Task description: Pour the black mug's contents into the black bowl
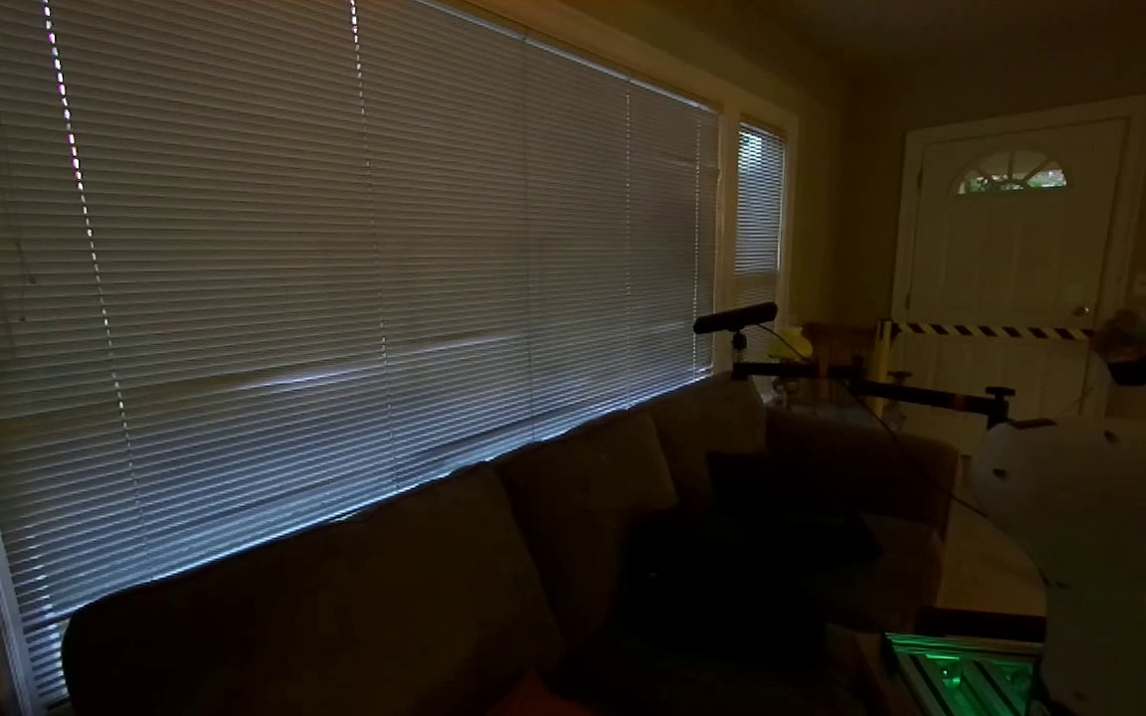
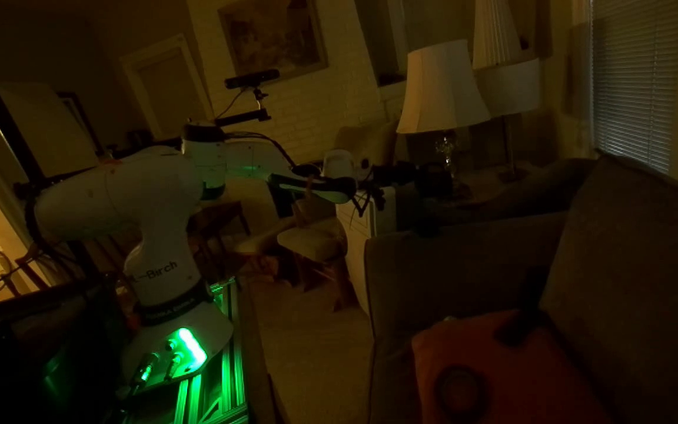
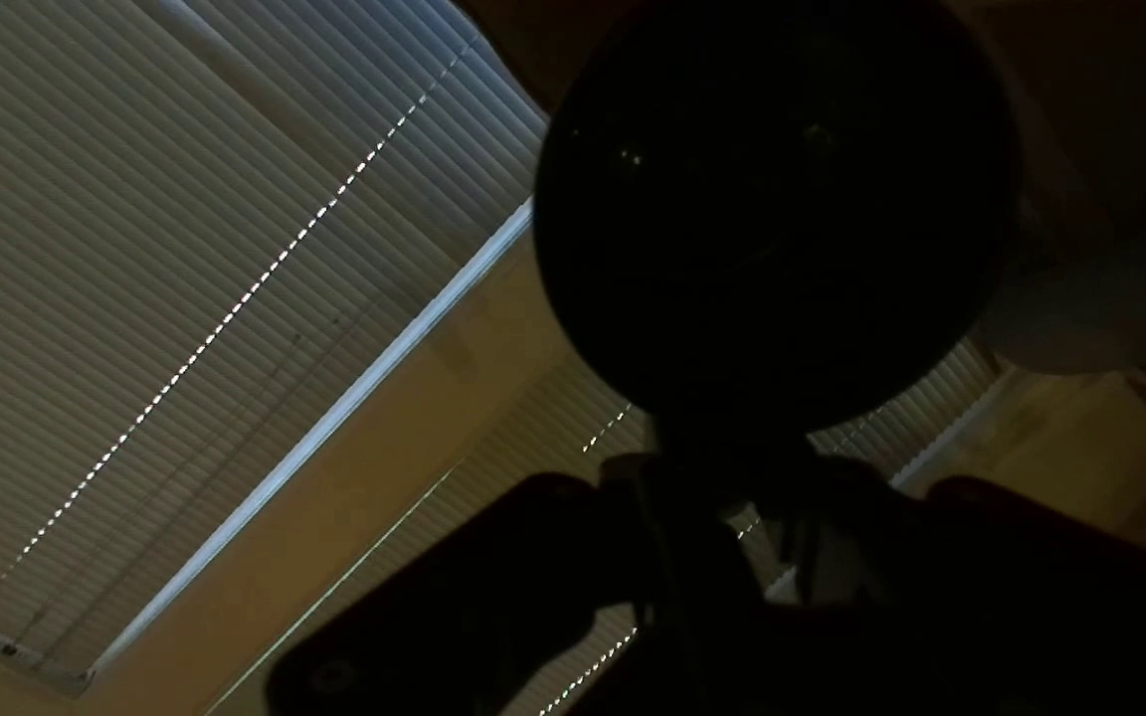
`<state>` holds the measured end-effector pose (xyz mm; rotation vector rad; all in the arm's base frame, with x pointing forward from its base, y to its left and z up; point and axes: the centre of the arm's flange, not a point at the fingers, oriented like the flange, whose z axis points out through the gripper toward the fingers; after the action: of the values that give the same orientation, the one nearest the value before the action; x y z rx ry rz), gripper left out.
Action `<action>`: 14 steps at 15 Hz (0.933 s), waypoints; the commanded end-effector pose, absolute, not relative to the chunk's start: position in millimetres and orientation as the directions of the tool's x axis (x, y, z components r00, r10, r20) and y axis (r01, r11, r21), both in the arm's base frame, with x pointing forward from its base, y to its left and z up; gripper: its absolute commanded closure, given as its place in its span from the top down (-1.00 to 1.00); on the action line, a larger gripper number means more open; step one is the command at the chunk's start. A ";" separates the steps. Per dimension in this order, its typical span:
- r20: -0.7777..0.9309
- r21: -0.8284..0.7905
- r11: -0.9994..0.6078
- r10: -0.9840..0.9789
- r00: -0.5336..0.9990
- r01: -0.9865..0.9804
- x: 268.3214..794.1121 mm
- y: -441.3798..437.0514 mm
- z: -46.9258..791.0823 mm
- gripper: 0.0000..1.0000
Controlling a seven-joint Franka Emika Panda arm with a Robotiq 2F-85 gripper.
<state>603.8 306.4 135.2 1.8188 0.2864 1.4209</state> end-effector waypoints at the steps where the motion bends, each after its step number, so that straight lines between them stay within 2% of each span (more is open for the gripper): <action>1: 0.709 0.705 -0.634 0.642 0.292 -0.316 607.8 307.8 128.8 -0.90; 14: 0.655 0.736 -0.595 0.746 0.121 -0.322 623.9 327.3 117.5 -0.90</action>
<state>615.5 326.8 119.2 1.6529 0.3929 1.5557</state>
